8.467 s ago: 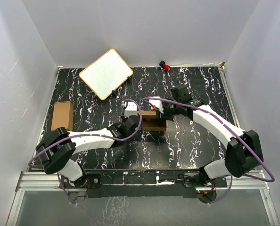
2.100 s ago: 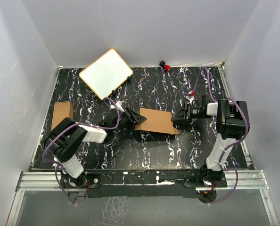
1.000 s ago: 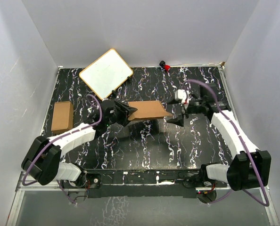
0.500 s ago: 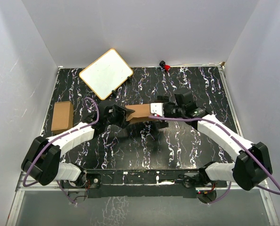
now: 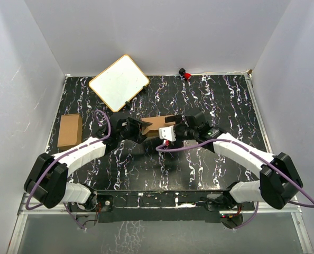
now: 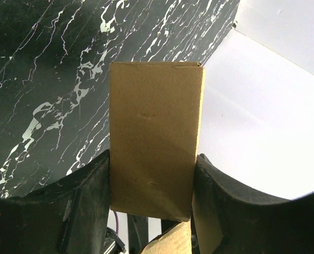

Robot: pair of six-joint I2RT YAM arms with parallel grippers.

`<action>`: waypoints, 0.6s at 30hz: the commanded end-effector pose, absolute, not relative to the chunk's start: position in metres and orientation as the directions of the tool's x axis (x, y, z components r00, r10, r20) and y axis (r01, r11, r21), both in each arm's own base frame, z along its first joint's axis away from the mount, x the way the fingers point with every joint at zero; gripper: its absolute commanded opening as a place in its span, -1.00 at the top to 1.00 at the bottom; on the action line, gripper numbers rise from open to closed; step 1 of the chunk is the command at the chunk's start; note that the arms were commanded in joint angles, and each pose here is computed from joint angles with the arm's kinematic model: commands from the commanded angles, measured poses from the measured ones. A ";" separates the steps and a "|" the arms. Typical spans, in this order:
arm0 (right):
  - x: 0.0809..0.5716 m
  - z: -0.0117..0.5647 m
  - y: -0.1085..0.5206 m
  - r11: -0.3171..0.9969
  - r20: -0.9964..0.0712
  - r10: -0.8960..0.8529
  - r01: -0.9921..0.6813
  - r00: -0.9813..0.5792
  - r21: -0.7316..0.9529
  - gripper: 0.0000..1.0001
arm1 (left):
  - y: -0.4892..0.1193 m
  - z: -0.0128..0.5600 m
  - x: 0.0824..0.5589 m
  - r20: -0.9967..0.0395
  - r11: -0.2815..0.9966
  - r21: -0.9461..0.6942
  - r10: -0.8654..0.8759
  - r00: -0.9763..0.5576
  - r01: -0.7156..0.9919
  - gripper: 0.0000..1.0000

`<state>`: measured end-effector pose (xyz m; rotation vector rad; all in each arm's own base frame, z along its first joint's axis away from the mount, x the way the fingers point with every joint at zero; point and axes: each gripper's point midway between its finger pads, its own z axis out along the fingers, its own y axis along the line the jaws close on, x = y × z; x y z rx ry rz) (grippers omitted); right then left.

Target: Fold the paper box

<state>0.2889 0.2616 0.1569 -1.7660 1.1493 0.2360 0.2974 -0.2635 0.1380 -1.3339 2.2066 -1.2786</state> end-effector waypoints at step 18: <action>0.315 0.158 0.275 -0.008 -0.452 -0.672 -0.617 0.587 -0.787 -0.23 | -0.267 0.163 0.305 0.276 0.083 -0.822 -0.808 -0.520 -0.564 0.22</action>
